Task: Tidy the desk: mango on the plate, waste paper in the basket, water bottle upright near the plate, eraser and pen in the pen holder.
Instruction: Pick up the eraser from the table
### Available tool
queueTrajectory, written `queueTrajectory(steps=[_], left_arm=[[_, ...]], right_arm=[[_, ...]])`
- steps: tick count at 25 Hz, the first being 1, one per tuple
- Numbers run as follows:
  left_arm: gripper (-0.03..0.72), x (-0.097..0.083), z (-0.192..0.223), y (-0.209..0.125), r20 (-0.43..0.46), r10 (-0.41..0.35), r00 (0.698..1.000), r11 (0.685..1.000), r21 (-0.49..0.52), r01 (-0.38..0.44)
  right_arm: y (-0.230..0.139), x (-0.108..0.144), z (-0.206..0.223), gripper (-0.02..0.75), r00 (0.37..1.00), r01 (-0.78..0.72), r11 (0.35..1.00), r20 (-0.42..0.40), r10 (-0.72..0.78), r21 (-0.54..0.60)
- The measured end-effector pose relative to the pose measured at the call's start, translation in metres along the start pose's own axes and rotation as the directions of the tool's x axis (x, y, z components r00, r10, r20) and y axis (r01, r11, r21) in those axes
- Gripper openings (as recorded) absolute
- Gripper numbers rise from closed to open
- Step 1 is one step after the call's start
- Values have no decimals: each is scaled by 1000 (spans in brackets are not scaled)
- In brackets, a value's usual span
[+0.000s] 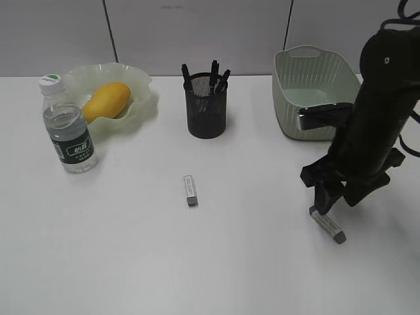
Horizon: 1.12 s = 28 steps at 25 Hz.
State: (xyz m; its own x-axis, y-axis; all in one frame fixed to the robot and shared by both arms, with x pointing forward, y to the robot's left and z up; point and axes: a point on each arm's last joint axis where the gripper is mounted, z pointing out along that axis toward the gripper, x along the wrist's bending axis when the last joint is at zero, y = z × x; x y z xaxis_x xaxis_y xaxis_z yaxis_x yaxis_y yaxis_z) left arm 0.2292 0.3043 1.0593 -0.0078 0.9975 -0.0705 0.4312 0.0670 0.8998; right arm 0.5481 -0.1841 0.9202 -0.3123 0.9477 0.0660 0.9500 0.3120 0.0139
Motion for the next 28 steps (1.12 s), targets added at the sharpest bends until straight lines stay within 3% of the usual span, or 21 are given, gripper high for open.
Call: queueTrajectory(steps=[17,28], left_arm=[[372,0,0,0,0,0,1000,1000,0,0],[372,0,0,0,0,0,1000,1000,0,0]], right_arm=[[8,-4,42,458,1000,23,999,17,-23,33],[9,-8,48,349,997,57,996,49,-61,74]])
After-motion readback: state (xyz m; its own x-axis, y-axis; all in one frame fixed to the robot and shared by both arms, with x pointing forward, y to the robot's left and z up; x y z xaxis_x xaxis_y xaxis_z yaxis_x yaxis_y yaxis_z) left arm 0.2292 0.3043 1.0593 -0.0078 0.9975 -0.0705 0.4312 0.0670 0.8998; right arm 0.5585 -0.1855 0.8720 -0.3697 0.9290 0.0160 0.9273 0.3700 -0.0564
